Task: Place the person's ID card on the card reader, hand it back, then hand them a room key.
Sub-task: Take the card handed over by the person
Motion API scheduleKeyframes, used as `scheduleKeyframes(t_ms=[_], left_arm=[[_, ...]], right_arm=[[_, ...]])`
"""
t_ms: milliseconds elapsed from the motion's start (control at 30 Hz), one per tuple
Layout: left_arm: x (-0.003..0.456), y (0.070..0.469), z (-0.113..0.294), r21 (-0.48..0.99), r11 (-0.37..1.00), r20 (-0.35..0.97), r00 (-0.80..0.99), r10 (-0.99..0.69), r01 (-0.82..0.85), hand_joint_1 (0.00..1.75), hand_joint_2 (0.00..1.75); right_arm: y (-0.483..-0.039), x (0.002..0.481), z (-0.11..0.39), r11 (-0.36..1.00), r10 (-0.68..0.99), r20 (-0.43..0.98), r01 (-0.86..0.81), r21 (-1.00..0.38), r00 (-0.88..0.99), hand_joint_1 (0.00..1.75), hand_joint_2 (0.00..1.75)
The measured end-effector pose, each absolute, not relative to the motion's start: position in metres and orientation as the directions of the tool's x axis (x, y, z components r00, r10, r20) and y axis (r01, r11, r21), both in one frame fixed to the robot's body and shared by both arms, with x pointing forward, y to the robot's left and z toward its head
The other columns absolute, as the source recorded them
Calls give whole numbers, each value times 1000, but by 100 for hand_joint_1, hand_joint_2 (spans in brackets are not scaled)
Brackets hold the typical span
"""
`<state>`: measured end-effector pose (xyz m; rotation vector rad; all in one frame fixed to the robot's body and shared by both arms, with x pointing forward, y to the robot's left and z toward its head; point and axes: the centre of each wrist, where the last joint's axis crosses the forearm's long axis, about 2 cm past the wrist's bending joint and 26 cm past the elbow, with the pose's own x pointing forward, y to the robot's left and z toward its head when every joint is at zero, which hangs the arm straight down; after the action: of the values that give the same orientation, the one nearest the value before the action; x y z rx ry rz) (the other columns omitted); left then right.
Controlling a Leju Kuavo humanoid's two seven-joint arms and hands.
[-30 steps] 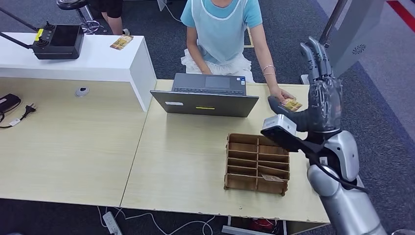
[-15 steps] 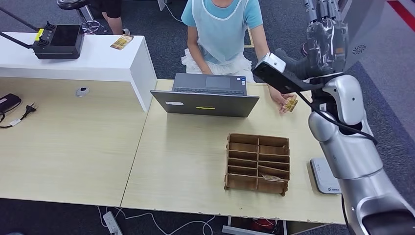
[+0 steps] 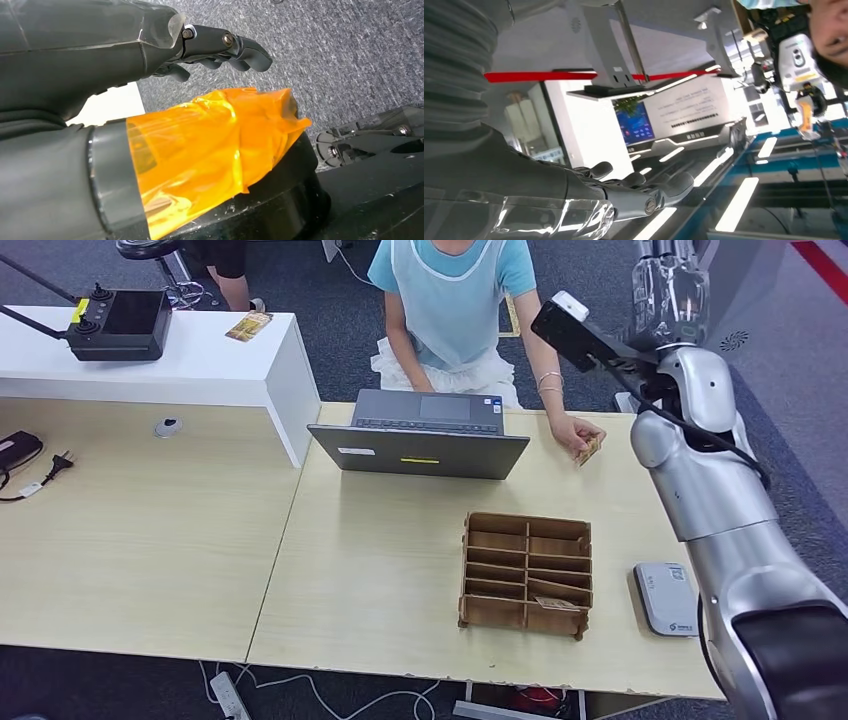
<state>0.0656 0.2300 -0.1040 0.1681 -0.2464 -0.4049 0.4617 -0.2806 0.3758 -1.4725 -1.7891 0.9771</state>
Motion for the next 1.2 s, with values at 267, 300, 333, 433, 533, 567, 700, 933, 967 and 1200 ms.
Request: scheduleKeyframes(t_ms=[267,300,333,433,533,567,700,933,967,1200], left_arm=[[67,231,-104,216,895,191,883,-430,389,0,0],[67,231,-104,218,894,189,882,-431,391,0,0],[67,232,-104,218,894,187,882,-433,392,0,0],[67,233,-104,220,892,184,882,-435,394,0,0],[67,233,-104,221,892,184,881,-435,395,0,0],[67,233,-104,221,892,183,881,-436,395,0,0],[67,233,-104,221,890,184,879,-439,398,0,0],[67,233,-104,225,888,185,877,-443,401,0,0],[67,233,-104,225,888,185,878,-443,400,0,0],[67,233,-104,226,888,188,877,-442,399,0,0]], right_arm=[[-290,478,362,70,996,38,454,-888,-80,0,175],[-291,479,361,67,997,39,449,-891,-72,0,175],[-292,480,360,66,997,41,446,-893,-65,0,175],[-293,483,359,61,998,41,438,-897,-55,0,175],[-294,484,359,56,998,40,433,-900,-48,0,175],[-295,485,359,55,998,40,432,-900,-45,0,175],[-296,486,359,58,998,46,428,-902,-39,0,175],[-297,485,360,69,997,54,463,-883,-47,14,175],[-297,485,360,72,997,57,469,-880,-47,28,175],[-303,484,359,124,992,111,490,-863,-57,175,175]])
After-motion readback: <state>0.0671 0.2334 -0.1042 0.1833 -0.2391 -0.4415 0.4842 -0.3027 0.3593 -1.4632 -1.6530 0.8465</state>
